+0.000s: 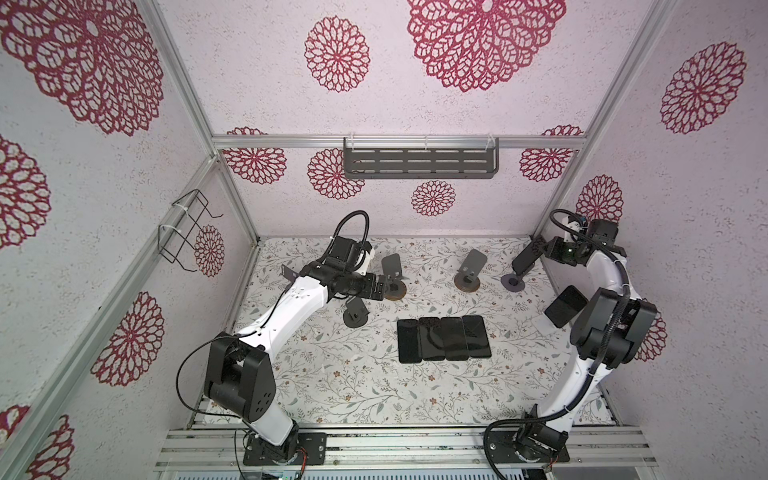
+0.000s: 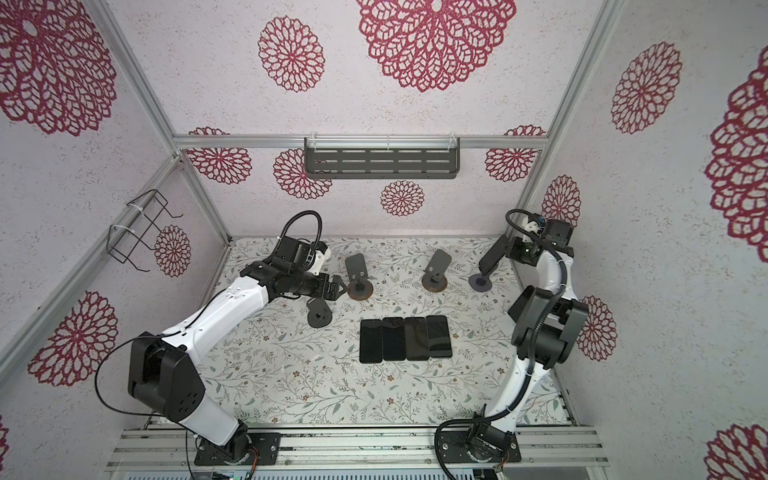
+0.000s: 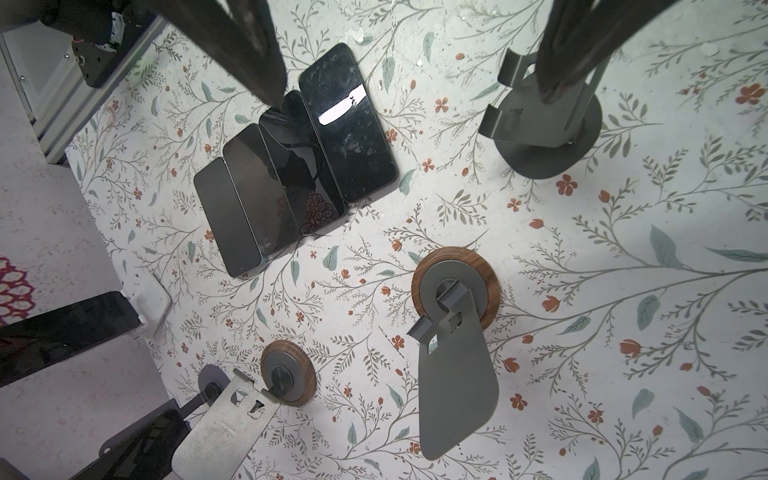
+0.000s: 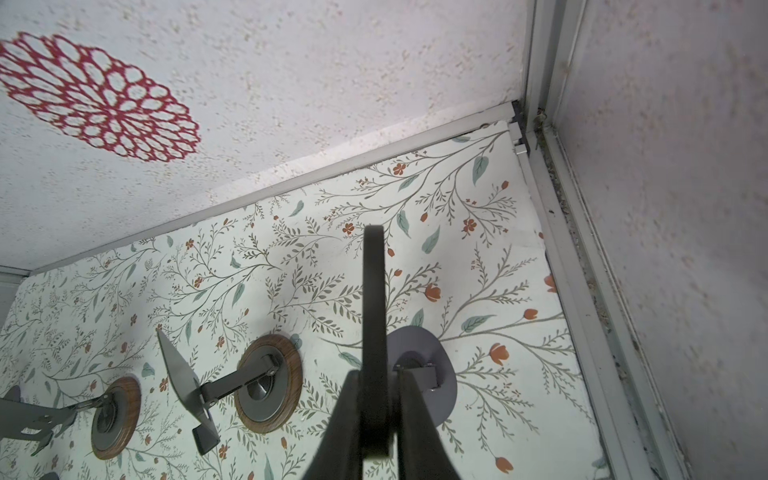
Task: Remove the phone from the phone stand
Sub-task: 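Close the right gripper on the dark phone standing on the purple-based stand, then lift the phone off the stand with the right gripper toward the left gripper, then grasp the held phone with the left gripper from the right gripper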
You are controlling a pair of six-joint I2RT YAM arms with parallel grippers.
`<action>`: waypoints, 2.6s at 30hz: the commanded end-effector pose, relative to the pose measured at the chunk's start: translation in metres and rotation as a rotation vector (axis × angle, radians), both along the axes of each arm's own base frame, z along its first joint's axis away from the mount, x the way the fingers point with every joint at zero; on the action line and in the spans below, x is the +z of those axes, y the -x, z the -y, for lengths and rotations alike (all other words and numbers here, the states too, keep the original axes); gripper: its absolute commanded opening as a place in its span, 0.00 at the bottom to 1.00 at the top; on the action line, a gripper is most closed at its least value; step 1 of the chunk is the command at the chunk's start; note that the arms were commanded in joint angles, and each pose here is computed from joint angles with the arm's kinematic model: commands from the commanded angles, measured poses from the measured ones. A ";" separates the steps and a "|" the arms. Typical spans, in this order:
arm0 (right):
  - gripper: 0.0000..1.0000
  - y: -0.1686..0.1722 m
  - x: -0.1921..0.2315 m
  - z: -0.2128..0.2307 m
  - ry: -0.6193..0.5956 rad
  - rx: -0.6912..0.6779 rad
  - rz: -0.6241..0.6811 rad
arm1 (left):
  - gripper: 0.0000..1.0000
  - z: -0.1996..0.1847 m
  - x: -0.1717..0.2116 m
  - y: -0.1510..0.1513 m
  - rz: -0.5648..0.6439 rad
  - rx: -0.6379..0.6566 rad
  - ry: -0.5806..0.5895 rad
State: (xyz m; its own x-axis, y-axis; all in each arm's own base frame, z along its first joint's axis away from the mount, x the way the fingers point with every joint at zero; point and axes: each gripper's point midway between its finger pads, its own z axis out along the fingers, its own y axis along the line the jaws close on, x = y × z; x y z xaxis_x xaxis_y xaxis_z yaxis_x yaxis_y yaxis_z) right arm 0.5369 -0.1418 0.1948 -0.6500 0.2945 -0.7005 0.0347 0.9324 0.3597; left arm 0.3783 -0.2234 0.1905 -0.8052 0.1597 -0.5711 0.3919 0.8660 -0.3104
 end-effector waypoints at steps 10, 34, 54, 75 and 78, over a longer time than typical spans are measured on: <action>0.04 0.012 0.083 -0.010 0.087 -0.009 0.125 | 0.97 0.003 0.009 -0.003 0.052 -0.043 -0.003; 0.00 0.086 0.192 -0.137 0.076 0.177 0.289 | 0.97 0.014 0.039 0.011 0.173 -0.102 -0.007; 0.00 0.167 0.127 -0.313 -0.061 0.614 0.044 | 0.97 0.052 0.056 0.049 0.390 -0.335 0.060; 0.00 0.218 0.081 -0.387 -0.145 0.773 -0.003 | 0.97 0.110 0.032 0.058 0.435 -0.190 0.082; 0.00 0.222 0.086 -0.386 -0.149 0.784 0.015 | 0.97 0.111 0.024 0.056 0.417 -0.188 0.067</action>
